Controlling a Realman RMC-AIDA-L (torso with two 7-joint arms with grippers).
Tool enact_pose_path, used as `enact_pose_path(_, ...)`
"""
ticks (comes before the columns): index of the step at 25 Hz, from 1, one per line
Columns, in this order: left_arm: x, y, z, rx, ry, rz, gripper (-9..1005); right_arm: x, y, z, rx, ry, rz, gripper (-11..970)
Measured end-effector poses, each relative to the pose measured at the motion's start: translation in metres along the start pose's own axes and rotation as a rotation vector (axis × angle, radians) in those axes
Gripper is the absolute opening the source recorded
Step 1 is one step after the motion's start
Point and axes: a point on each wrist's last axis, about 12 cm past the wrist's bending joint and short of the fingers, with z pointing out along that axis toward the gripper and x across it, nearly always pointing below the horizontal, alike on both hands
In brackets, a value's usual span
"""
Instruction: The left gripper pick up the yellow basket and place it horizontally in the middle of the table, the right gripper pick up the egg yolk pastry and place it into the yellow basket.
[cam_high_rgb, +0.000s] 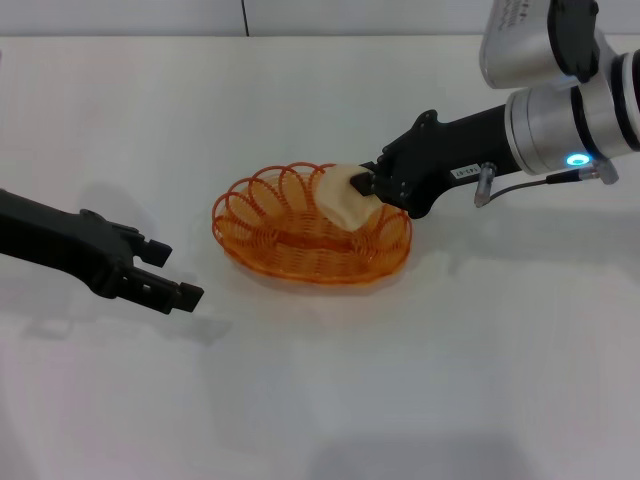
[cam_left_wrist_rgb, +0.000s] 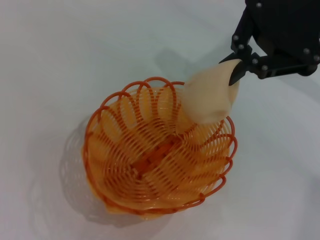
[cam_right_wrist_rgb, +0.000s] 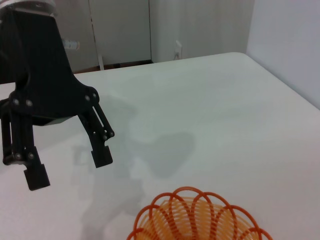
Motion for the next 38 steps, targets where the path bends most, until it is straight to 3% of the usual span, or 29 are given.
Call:
enact_pose_path(4, -0.001, 0.0, 0.001, 0.003, 0.0, -0.002, 890, 0.001, -0.001, 0.001, 0.005, 0.0, 0.004, 71)
enact_pose_path(9, -0.001, 0.001, 0.001, 0.002, 0.0, -0.001, 889, 0.001, -0.001, 0.0, 0.011, -0.003, -0.007, 238)
enact_pose_path(16, 0.001, 0.001, 0.0, 0.003, -0.009, -0.001, 889, 0.004, 0.002, -0.01, 0.013, -0.032, -0.012, 388)
enact_pose_path(20, -0.001, 0.0, 0.001, 0.005, -0.009, 0.003, 889, 0.014, 0.009, -0.022, 0.031, -0.062, -0.021, 474)
enact_pose_path(25, 0.001, 0.0, 0.002, 0.007, -0.011, 0.0, 889, 0.031, 0.013, -0.039, 0.077, -0.087, 0.025, 708)
enact_pose_path(31, 0.002, 0.0, 0.001, 0.005, -0.015, 0.006, 888, 0.056, 0.015, -0.066, 0.082, -0.181, 0.099, 864)
enact_pose_path(38, 0.005, 0.001, 0.0, -0.001, -0.021, 0.021, 888, 0.087, 0.018, -0.087, 0.01, -0.27, 0.141, 859)
